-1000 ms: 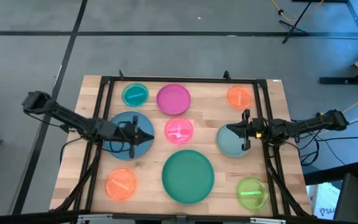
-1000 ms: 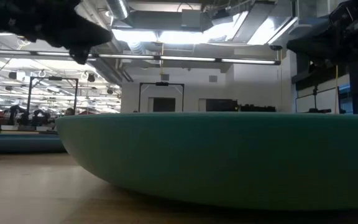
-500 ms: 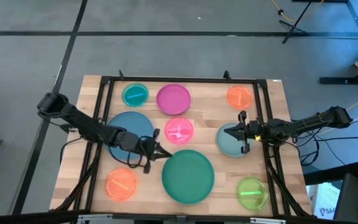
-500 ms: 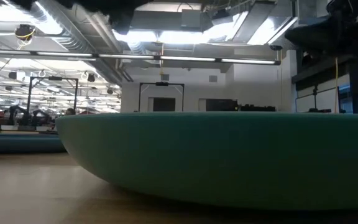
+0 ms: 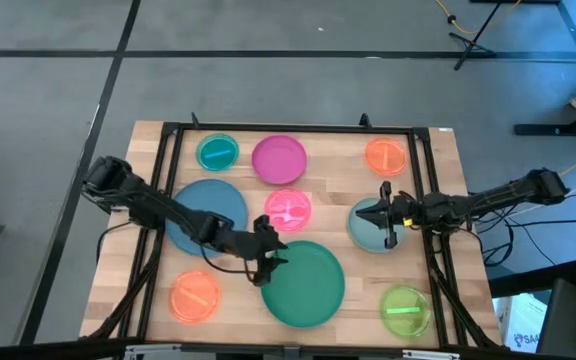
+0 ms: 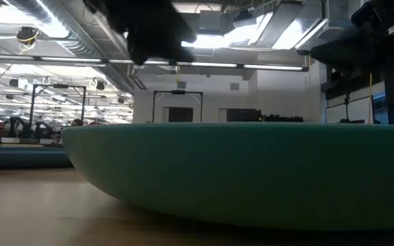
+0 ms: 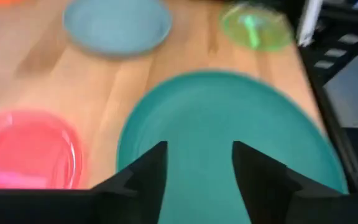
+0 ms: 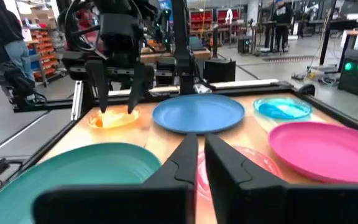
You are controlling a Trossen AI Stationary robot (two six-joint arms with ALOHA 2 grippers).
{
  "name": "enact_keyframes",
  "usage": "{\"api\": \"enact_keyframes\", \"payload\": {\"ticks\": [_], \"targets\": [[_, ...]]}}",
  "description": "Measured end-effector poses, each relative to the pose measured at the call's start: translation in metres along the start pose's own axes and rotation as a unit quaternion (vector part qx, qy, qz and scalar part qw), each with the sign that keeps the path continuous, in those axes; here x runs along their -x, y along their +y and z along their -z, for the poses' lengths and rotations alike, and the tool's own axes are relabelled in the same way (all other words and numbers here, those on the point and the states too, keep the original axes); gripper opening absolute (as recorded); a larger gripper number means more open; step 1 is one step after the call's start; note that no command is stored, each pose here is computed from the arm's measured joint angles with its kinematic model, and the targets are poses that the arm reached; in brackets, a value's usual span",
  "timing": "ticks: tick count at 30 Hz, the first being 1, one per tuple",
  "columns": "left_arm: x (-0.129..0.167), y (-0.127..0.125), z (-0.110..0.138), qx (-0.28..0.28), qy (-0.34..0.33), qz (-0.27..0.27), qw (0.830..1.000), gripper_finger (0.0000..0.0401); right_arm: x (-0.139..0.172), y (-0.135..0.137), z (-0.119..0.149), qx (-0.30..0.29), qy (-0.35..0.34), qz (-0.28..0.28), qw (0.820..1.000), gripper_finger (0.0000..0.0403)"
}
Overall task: Stack plastic plates
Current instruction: Stack the green plate on top of the dark blue plate
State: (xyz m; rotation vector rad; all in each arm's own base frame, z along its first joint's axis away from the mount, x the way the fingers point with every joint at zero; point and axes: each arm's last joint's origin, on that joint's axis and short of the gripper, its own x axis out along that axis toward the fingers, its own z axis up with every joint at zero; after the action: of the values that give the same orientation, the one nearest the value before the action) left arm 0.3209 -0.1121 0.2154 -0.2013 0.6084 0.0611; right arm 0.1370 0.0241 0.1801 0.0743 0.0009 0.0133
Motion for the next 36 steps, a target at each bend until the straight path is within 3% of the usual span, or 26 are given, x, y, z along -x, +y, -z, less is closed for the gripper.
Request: {"api": "enact_keyframes", "payload": {"ticks": [8, 13, 27, 36], "targets": [[-0.012, 0.018, 0.018, 0.081, 0.09, -0.083, 0.989, 0.0188, -0.004, 0.001, 0.009, -0.002, 0.04, -0.011, 0.999, 0.0138], [-0.022, 0.023, 0.029, 0.128, 0.122, -0.101, 0.979, 0.0176, -0.005, 0.001, 0.011, 0.014, 0.049, -0.011, 0.999, 0.0179], [-0.05, 0.023, 0.054, 0.156, 0.181, -0.089, 0.967, 0.0164, -0.005, 0.001, 0.012, 0.024, 0.052, -0.01, 0.998, 0.0182], [-0.051, 0.023, 0.053, 0.143, 0.17, -0.089, 0.971, 0.0072, -0.005, -0.001, 0.014, 0.027, 0.058, 0.02, 0.998, 0.0182]]}}
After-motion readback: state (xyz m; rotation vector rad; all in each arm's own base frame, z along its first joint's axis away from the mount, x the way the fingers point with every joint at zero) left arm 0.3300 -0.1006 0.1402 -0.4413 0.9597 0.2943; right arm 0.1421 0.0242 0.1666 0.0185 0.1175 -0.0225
